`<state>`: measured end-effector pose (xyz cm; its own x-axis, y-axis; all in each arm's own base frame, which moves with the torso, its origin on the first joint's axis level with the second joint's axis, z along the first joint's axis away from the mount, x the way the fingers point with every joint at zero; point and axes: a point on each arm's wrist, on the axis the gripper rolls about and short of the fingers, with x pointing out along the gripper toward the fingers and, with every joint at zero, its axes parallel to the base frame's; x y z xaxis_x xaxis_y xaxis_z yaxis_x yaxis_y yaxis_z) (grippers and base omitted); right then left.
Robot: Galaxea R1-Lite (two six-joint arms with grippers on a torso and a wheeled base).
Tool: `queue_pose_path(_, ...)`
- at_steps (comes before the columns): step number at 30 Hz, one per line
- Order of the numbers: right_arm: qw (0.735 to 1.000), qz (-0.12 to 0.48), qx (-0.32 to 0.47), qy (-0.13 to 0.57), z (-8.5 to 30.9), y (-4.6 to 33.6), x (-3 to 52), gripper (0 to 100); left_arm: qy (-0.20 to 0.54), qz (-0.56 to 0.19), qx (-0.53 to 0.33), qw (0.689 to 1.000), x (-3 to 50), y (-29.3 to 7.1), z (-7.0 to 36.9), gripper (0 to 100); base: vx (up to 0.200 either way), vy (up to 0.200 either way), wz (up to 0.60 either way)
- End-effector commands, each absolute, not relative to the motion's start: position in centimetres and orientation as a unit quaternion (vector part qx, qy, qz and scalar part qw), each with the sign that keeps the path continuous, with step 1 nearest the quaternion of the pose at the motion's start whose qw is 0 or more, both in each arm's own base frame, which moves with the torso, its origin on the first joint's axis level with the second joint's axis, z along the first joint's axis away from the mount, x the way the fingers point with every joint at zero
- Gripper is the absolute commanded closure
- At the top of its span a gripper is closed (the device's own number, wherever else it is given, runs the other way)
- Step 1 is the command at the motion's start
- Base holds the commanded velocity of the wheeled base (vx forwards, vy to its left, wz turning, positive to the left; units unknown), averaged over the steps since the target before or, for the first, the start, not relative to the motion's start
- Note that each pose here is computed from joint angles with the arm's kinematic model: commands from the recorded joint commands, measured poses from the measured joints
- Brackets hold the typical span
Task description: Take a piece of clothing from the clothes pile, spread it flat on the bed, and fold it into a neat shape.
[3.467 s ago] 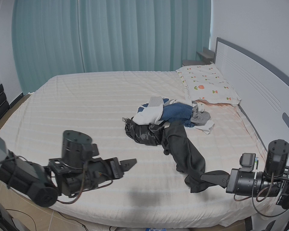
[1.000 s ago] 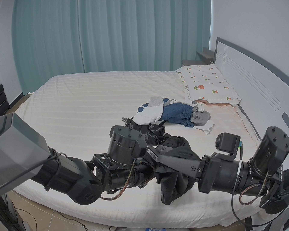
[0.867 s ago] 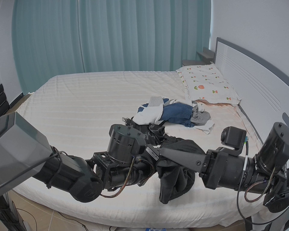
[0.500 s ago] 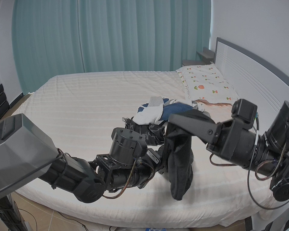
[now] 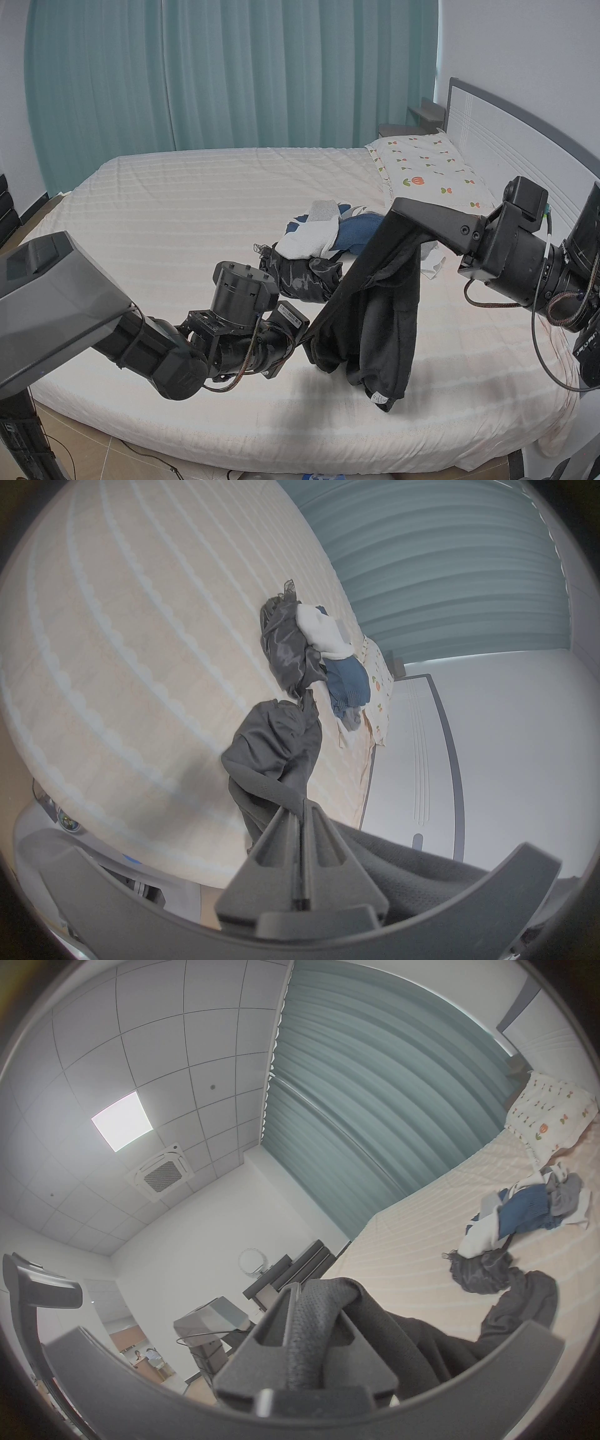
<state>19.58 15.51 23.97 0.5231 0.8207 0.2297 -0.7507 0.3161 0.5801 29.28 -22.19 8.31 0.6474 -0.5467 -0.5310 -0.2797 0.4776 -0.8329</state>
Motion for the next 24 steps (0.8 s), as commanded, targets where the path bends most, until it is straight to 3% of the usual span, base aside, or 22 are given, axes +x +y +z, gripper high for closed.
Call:
queue_pose_path(1, 0.84, 0.43, 0.323, 0.07, 22.0, 12.5, 22.1, 100, 0.374, -0.083, -0.513, 0.768, 29.8, -19.7, 10.5, 100, 0.0, 0.0, 0.0)
queue_pose_path(6, 0.868, 0.362, 0.327, 0.093, 19.6, 10.4, 25.6, 100, 0.315, -0.101, -0.509, 0.795, 29.6, -16.8, 14.9, 100, 0.0, 0.0, 0.0)
queue_pose_path(11, 0.876, 0.336, 0.331, 0.096, 18.3, 10.3, 28.7, 100, 0.254, -0.115, -0.492, 0.825, 29.2, -14.6, 19.5, 100, 0.0, 0.0, 0.0)
queue_pose_path(17, 0.876, 0.351, 0.329, 0.032, 22.0, 10.9, 30.4, 100, 0.176, -0.113, -0.484, 0.85, 29.0, -12.8, 24.1, 100, 0.0, 0.0, 0.0)
queue_pose_path(21, 0.868, 0.376, 0.323, -0.045, 28.0, 10.6, 29.5, 100, 0.119, -0.14, -0.47, 0.864, 27.0, -11.7, 27.6, 100, 0.0, 0.0, 0.0)
queue_pose_path(24, 0.864, 0.384, 0.321, -0.06, 29.4, 10.4, 28.3, 100, 0.104, -0.147, -0.463, 0.868, 26.2, -11.4, 28.5, 100, 0.0, 0.0, 0.0)
